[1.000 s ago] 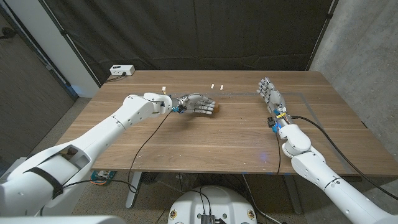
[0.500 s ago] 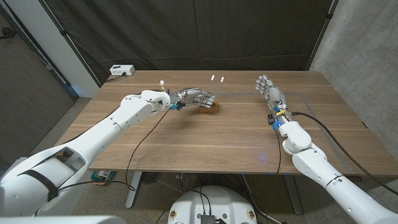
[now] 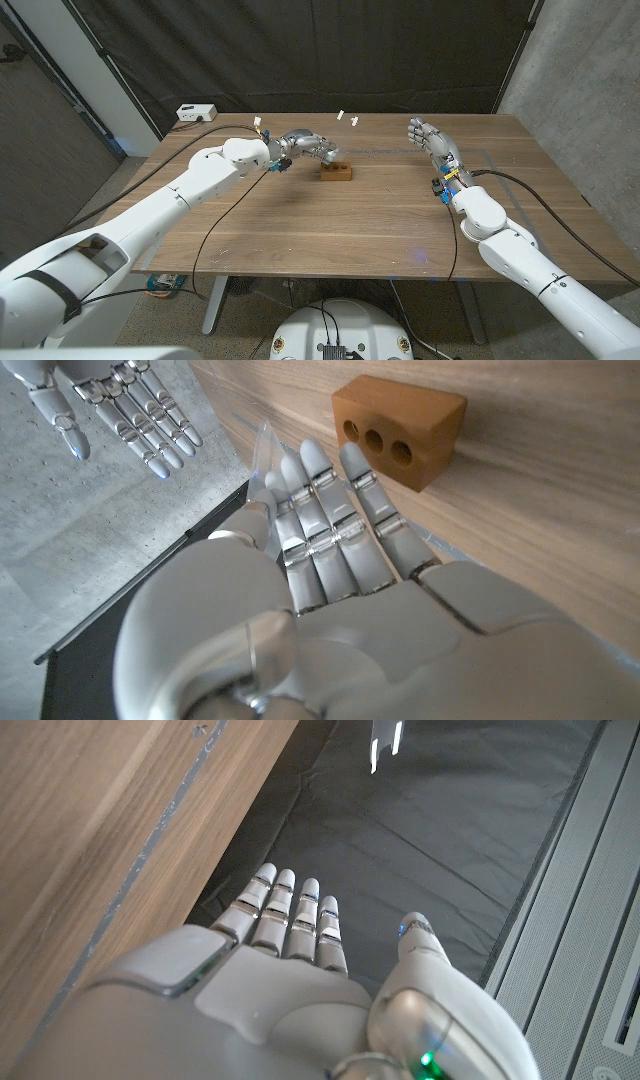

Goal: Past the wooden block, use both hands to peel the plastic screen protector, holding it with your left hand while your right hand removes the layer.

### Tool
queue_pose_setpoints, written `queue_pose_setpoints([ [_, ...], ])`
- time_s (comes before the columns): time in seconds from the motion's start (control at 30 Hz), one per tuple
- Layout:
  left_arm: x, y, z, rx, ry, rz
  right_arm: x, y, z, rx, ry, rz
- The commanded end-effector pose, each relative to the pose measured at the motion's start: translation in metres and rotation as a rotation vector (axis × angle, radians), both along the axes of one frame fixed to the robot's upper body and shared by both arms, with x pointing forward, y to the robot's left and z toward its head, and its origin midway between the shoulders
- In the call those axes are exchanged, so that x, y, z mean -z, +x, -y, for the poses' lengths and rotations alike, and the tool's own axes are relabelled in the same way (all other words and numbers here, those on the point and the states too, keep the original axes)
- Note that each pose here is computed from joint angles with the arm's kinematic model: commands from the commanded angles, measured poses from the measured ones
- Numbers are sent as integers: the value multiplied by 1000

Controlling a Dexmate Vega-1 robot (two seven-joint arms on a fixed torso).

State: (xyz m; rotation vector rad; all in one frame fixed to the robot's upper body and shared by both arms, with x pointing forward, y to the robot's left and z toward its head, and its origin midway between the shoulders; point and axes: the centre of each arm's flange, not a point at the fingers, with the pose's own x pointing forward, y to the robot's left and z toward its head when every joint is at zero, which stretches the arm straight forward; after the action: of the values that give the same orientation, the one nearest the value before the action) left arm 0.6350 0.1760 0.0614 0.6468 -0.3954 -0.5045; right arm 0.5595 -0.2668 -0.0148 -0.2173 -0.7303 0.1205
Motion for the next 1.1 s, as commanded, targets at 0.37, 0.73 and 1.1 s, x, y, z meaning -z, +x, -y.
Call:
queue_pose_setpoints([
  [0.37, -32, -5, -8, 11, 176, 267, -29, -7, -11, 38, -136, 61],
  [0.73, -43, -8, -6, 20, 233, 330, -42, -2, -16, 39, -160, 72],
  [1.1, -47, -2, -4, 28, 247, 348, -49, 2, -25, 92, -209, 87],
])
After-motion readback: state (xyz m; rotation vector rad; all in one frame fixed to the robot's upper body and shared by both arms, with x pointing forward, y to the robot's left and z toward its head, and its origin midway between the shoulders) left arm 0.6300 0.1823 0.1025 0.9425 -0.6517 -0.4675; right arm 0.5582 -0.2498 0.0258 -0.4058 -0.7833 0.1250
